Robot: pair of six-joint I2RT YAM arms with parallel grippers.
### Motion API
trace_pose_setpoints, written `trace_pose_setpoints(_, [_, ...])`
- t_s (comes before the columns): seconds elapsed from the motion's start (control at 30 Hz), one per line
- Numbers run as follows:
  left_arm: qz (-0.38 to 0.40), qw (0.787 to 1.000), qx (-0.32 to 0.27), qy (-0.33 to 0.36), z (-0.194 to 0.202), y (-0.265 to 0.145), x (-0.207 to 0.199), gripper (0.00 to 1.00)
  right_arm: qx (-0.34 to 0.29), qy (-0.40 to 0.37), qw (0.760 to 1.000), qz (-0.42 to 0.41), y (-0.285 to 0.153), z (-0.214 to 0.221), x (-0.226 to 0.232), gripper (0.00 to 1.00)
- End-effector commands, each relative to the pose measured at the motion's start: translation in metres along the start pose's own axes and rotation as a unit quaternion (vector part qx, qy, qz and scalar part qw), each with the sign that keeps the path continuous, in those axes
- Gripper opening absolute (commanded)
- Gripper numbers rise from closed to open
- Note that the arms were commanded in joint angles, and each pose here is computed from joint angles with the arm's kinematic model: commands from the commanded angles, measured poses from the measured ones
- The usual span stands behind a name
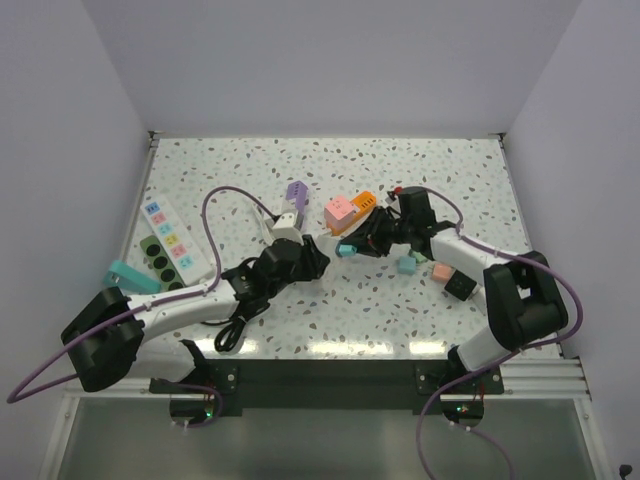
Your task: Pull the plug off the socket
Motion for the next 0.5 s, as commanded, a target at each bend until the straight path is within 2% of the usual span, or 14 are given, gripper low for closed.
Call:
trace_pose_setpoints(0.0, [0.069, 0.995, -0.056, -0.038, -0.028, -0.002, -0.041, 0.0, -0.001, -0.009, 0.999, -0.034, -0.001, -0.003, 0.014, 0.19])
trace_pose_setpoints(0.03, [0.072, 0.995, -0.058, -0.039, -0.029, -0.002, -0.042, 0.0, -0.006, -0.015, 0.999, -0.042, -0.001, -0.005, 0.016, 0.07])
trace_pose_setpoints(0.07, [0.077, 0.994, -0.059, -0.04, -0.03, -0.002, -0.044, 0.0, -0.001, -0.01, 0.999, -0.045, 0.0, -0.002, 0.014, 0.02])
trace_pose_setpoints(0.1, [0.079, 0.994, -0.059, -0.04, -0.029, -0.001, -0.044, 0.09, 0.0, -0.007, 0.999, -0.048, 0.0, -0.001, 0.014, 0.0])
trace_pose_setpoints(0.17, [0.085, 0.994, -0.061, -0.04, -0.029, 0.0, -0.046, 0.32, -0.001, 0.0, 0.998, -0.058, -0.001, 0.0, 0.015, 0.0])
trace_pose_setpoints(0.23, [0.084, 0.994, -0.06, -0.04, -0.028, 0.003, -0.045, 0.41, 0.001, 0.005, 0.997, -0.072, -0.002, 0.002, 0.019, 0.0])
trace_pose_setpoints(0.27, [0.086, 0.994, -0.061, -0.042, -0.029, 0.004, -0.047, 0.48, 0.002, 0.006, 0.997, -0.076, -0.004, 0.003, 0.02, 0.0])
trace_pose_setpoints(0.37, [0.082, 0.994, -0.06, -0.042, -0.027, 0.008, -0.047, 0.58, 0.006, 0.012, 0.996, -0.091, -0.006, 0.006, 0.024, 0.0])
trace_pose_setpoints(0.47, [0.081, 0.994, -0.06, -0.043, -0.026, 0.012, -0.047, 0.6, 0.009, 0.015, 0.995, -0.101, -0.008, 0.008, 0.026, 0.0])
Point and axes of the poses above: each gripper's point midway between its finger pads, its own y axis out along the fingers, its own x axis along the line the jaws close on, z = x × y, the point moved 7 cm from there along -y, back along the fingers, and after that the axes turned 11 degrees about -y, right-handed, at the moved point
